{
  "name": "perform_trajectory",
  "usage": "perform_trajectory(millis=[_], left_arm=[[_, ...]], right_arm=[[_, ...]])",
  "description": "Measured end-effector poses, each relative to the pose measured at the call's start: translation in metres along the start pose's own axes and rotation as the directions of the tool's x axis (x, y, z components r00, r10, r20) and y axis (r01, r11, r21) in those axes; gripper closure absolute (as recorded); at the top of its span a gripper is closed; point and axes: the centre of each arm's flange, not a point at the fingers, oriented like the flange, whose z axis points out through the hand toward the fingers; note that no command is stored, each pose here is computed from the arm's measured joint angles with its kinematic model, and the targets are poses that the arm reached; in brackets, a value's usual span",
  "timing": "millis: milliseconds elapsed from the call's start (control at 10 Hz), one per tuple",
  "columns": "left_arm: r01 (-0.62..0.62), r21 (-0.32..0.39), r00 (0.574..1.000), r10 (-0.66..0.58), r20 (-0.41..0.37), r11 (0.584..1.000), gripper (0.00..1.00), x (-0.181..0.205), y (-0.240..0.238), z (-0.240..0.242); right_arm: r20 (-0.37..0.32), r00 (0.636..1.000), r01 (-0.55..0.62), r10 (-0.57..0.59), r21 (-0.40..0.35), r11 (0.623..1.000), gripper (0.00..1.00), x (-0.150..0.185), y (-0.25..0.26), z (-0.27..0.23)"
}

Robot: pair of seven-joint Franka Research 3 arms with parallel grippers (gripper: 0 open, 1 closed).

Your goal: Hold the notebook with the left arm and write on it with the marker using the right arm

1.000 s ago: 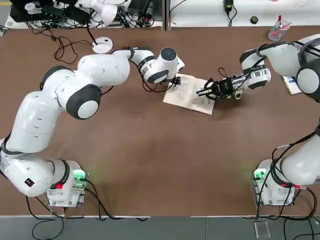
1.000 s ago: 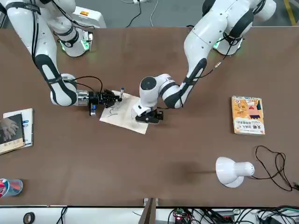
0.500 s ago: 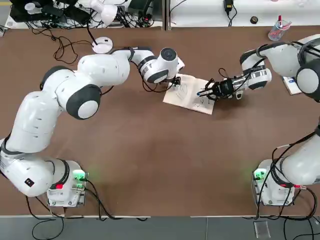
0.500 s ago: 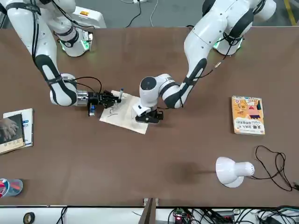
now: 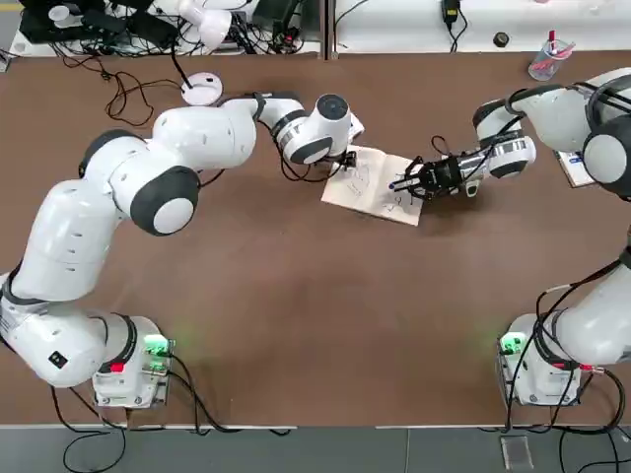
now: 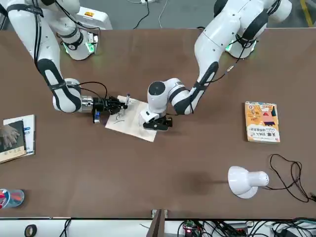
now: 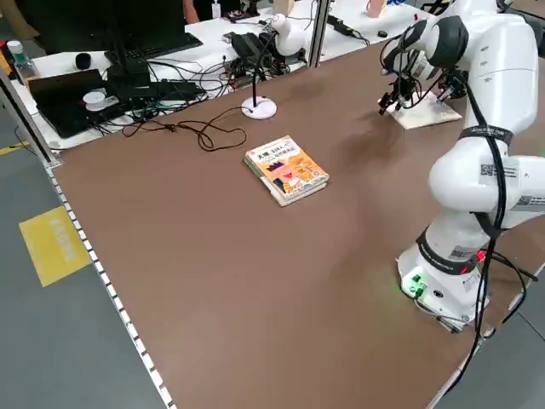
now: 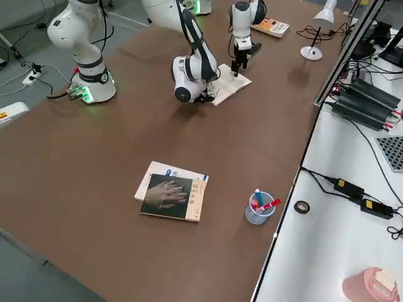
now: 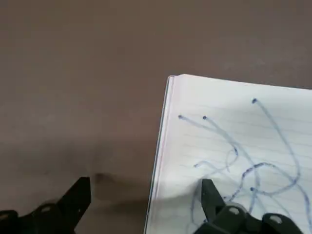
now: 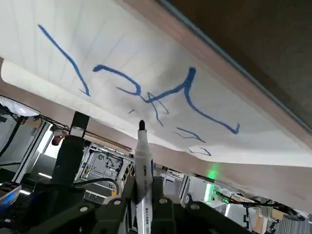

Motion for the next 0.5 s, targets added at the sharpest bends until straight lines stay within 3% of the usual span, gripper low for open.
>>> perform_trajectory(millis=[500], left_arm=[[0.0, 0.0, 1.0, 0.0, 0.0, 1.0, 0.0, 0.0, 0.0, 0.0]], right_arm=[[-0.006, 1.0, 0.007, -0.007, 0.001, 1.0, 0.83, 0.0069, 0.0058, -0.0023]])
